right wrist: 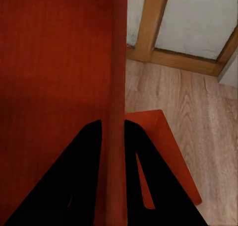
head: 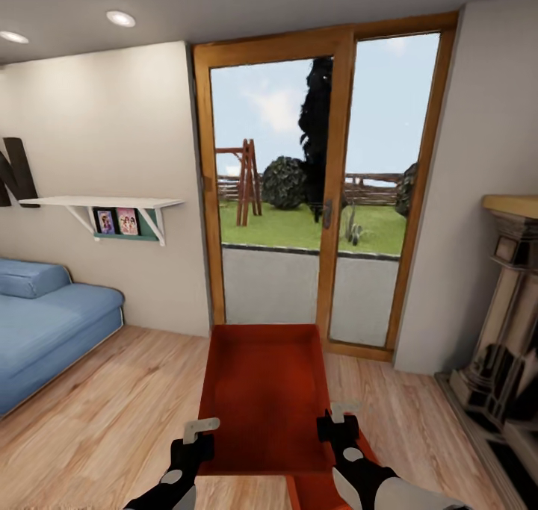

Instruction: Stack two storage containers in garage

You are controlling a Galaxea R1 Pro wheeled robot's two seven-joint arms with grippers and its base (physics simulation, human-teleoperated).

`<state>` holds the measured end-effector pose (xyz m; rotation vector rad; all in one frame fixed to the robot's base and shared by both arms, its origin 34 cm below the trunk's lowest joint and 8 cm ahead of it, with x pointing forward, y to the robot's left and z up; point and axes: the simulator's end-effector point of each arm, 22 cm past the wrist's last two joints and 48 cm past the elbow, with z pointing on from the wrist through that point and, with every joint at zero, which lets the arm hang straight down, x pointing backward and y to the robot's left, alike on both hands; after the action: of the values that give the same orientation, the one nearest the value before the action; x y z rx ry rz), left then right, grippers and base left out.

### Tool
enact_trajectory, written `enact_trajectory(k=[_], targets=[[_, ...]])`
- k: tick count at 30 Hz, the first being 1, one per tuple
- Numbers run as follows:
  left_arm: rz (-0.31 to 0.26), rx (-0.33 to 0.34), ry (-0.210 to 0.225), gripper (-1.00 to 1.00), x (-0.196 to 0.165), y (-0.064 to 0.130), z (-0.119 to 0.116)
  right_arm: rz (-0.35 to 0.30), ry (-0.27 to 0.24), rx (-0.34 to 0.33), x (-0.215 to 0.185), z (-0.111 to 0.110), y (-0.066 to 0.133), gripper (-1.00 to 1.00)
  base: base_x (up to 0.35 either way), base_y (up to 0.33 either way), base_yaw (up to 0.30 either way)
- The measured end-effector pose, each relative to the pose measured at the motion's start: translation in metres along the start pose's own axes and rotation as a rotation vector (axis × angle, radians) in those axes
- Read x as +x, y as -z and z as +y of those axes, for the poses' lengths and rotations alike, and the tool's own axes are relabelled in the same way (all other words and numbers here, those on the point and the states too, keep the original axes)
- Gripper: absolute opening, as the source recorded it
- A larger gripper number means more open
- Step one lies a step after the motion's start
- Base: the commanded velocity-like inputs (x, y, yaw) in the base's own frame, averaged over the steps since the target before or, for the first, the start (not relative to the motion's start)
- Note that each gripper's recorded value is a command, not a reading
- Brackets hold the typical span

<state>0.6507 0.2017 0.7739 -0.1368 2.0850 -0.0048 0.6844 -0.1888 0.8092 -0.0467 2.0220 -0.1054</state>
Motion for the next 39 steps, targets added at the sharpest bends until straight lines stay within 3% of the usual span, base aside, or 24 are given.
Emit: enact_trajectory(k=[39], targets=[[-0.007,0.001,0.000,-1.00,-0.0039,0.0009,-0.0004,-0.007,-0.002,0.000,-0.0039,-0.0003,0.0010,-1.00,0.000,0.000,0.285]])
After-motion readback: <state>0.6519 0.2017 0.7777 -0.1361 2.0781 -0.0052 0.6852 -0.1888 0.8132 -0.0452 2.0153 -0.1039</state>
